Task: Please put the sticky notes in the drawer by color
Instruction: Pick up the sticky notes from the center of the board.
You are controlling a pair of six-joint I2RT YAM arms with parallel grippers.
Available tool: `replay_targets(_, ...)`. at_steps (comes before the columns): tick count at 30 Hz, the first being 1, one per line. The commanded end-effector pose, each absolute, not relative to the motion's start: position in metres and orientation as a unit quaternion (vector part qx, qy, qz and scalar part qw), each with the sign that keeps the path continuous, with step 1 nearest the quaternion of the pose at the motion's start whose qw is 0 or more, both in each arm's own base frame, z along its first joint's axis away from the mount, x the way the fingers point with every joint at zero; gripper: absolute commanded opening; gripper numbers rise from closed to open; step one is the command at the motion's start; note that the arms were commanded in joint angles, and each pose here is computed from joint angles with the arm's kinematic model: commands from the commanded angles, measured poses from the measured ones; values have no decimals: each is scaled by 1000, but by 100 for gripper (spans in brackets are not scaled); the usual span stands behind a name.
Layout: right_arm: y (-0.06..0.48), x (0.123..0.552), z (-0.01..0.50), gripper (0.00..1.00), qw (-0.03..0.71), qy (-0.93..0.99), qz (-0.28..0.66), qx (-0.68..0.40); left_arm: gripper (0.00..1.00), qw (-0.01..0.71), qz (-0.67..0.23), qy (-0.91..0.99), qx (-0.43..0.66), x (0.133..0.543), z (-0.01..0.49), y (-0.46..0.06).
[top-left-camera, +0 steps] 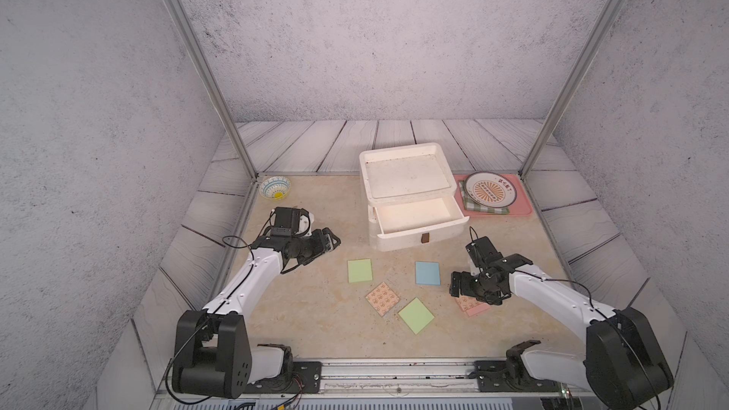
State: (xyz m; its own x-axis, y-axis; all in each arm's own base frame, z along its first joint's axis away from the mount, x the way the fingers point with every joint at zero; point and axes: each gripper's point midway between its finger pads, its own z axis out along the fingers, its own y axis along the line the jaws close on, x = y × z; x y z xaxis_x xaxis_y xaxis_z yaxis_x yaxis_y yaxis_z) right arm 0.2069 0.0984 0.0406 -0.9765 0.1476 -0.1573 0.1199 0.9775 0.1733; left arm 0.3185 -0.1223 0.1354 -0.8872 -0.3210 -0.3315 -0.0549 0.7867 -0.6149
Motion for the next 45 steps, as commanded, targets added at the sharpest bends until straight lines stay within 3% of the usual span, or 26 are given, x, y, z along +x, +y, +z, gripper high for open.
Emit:
replay_targets(1, 82, 199, 35, 99, 76, 993, 24, 90, 79, 212, -319, 919, -93, 319, 136, -130)
replay_targets(7, 78, 218, 44, 99, 82, 995, -15, 56, 79, 209, -327, 918, -87, 318, 137, -134)
replay_targets(11, 91, 214, 39, 99, 69, 997, 11, 32, 79, 209, -328, 917, -86, 317, 138, -135)
replay_targets(26, 91, 209, 19, 99, 46, 997, -54, 18, 78, 204, -336, 916, -86, 317, 135, -138)
replay_targets(37, 93, 211, 37, 69, 75, 996, -49, 9, 79, 190, -337, 919, -76, 315, 125, -150)
replay_targets(45, 101, 210, 54, 67, 94, 995, -14, 14, 79, 183, -338, 921, -69, 313, 123, -158)
